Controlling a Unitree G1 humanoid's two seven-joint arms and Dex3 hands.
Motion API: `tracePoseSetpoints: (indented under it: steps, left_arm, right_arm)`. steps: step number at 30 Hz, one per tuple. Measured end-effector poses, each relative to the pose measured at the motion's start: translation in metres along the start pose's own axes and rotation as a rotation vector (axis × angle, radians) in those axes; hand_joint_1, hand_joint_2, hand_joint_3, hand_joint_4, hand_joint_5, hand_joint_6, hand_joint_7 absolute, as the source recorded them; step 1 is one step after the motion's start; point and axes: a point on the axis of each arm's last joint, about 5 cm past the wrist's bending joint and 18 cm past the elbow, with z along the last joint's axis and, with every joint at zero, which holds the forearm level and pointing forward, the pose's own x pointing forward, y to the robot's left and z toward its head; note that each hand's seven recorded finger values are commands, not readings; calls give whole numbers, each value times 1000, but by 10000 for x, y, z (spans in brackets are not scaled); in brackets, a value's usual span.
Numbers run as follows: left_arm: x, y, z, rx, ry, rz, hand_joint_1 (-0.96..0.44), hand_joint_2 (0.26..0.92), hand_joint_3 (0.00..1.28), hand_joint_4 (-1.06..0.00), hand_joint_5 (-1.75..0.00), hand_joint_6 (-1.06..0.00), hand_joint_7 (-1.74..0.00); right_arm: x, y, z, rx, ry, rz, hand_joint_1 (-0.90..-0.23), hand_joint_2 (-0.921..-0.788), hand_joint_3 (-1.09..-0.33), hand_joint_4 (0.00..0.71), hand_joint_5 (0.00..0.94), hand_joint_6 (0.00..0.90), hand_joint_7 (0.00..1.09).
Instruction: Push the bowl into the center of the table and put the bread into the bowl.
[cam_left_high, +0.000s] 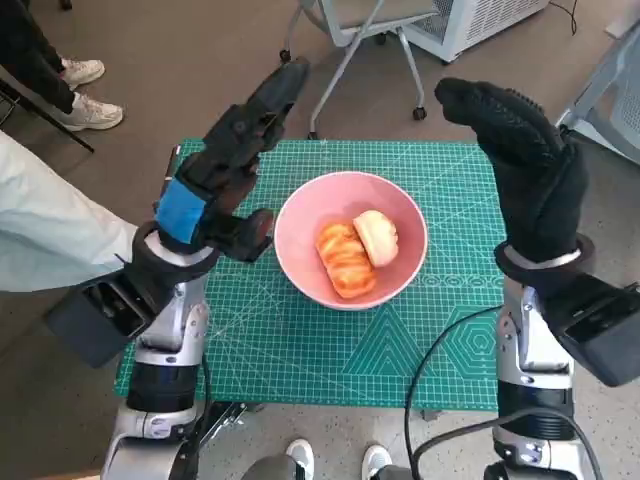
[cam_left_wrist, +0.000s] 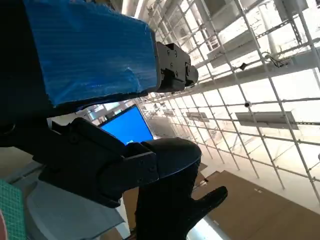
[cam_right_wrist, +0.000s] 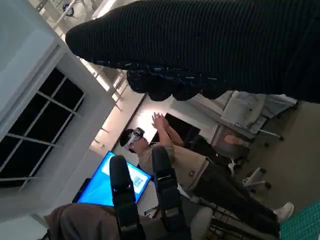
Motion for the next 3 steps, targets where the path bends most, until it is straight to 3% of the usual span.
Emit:
tracePoseSetpoints:
  steps: [3]
  left_arm:
    - [-15,12,-9,-11,-5,-1,-775,921,717,-20,0,-138,0]
  right_arm:
    - [1,4,-1,1,0,1,-704,-921,-790,186,0,45,521]
